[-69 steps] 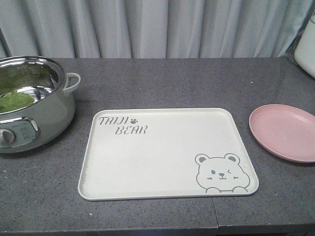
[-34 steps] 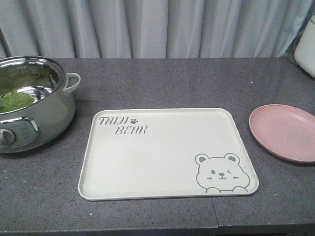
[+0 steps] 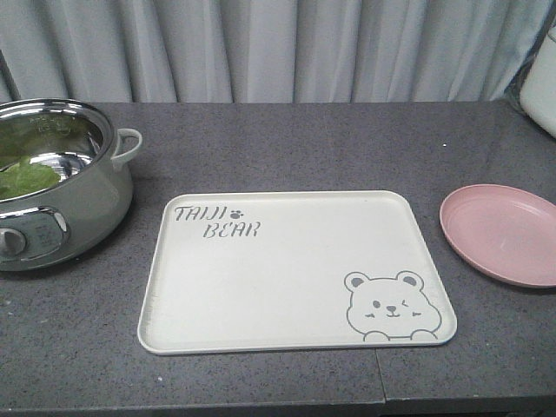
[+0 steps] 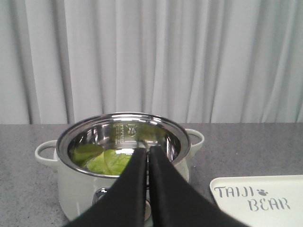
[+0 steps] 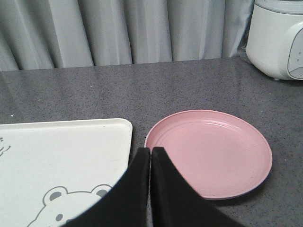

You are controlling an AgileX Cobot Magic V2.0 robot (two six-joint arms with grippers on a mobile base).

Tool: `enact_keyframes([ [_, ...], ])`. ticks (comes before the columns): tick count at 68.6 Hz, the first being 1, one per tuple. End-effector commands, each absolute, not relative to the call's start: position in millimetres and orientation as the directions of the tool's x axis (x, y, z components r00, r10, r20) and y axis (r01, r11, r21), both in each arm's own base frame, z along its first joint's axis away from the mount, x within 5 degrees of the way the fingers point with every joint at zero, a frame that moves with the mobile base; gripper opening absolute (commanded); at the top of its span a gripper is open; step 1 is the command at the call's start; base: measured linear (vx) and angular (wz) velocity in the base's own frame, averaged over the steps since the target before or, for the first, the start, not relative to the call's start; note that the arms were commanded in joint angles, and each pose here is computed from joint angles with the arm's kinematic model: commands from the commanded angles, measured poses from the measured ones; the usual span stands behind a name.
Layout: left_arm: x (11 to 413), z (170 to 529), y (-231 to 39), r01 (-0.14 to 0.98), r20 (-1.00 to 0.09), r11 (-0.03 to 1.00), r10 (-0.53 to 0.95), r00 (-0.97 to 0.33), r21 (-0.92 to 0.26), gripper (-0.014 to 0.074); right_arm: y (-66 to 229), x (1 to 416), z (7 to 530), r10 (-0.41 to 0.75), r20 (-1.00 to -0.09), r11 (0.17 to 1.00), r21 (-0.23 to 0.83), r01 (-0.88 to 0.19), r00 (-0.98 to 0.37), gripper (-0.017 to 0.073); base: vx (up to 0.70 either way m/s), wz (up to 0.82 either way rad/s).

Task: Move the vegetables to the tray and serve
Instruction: 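Move the left gripper above the pale green pot, then lower the left gripper into the pot and grasp a lettuce leaf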

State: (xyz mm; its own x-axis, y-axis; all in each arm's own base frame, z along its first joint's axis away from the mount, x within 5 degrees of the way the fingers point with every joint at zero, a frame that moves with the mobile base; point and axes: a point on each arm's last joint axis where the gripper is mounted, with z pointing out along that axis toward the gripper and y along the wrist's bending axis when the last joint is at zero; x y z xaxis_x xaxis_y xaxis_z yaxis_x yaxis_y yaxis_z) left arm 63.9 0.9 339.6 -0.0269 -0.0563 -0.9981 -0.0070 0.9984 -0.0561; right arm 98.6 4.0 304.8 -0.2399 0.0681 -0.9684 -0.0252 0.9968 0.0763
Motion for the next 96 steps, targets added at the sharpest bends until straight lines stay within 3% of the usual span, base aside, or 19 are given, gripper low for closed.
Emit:
enact_keyframes([
  [1,67.8,351.5,0.3,0.001,-0.998,0.998,-0.07,0.005,-0.07,0.0,3.3,102.0,318.8,0.009,-0.983,0.999,0.015,-0.032,-0.185,-0.0006,0.0,0.0],
  [19,102.3,355.3,0.8,0.001,-0.954,0.999,0.04,-0.297,0.042,0.0013,6.0,125.0,325.5,-0.1,-0.846,0.993,-0.052,-0.105,-0.524,0.0001,0.0,0.0],
  [32,119.2,356.0,1.1,0.001,-0.884,0.999,0.039,-0.466,0.043,0.0066,6.9,141.4,325.2,-0.089,-0.774,0.994,-0.025,-0.11,-0.628,0.0069,0.0,0.0],
  [39,125.7,349.2,1.1,0.002,-0.851,0.999,0.038,-0.523,0.044,0.016,7.1,146.6,319.6,-0.09,-0.739,0.993,-0.019,-0.113,-0.668,0.0185,0.0,0.0],
  [50,129.1,346.7,1.1,0.002,-0.84,0.999,0.039,-0.541,0.044,0.0391,7.2,150.5,315.8,-0.09,-0.719,0.993,-0.016,-0.114,-0.689,0.0412,0.0,0.0],
  [59,133.4,346.4,0.8,0.004,-0.842,0.999,0.038,-0.539,0.042,0.0519,7.2,150.7,316.1,-0.09,-0.722,0.993,-0.016,-0.113,-0.686,0.0516,0.0,0.0],
  [74,170.0,359.0,0.3,0.005,-0.802,0.999,0.038,-0.596,0.044,0.0545,7.1,151.1,316.5,-0.09,-0.726,0.994,-0.017,-0.113,-0.682,0.0525,0.0,0.0],
  [96,260.8,383.1,2.4,-0.002,-0.714,0.997,0.056,-0.698,0.079,0.0545,7.1,151.0,316.4,-0.09,-0.725,0.993,-0.017,-0.113,-0.683,0.0525,0.0,0.0],
])
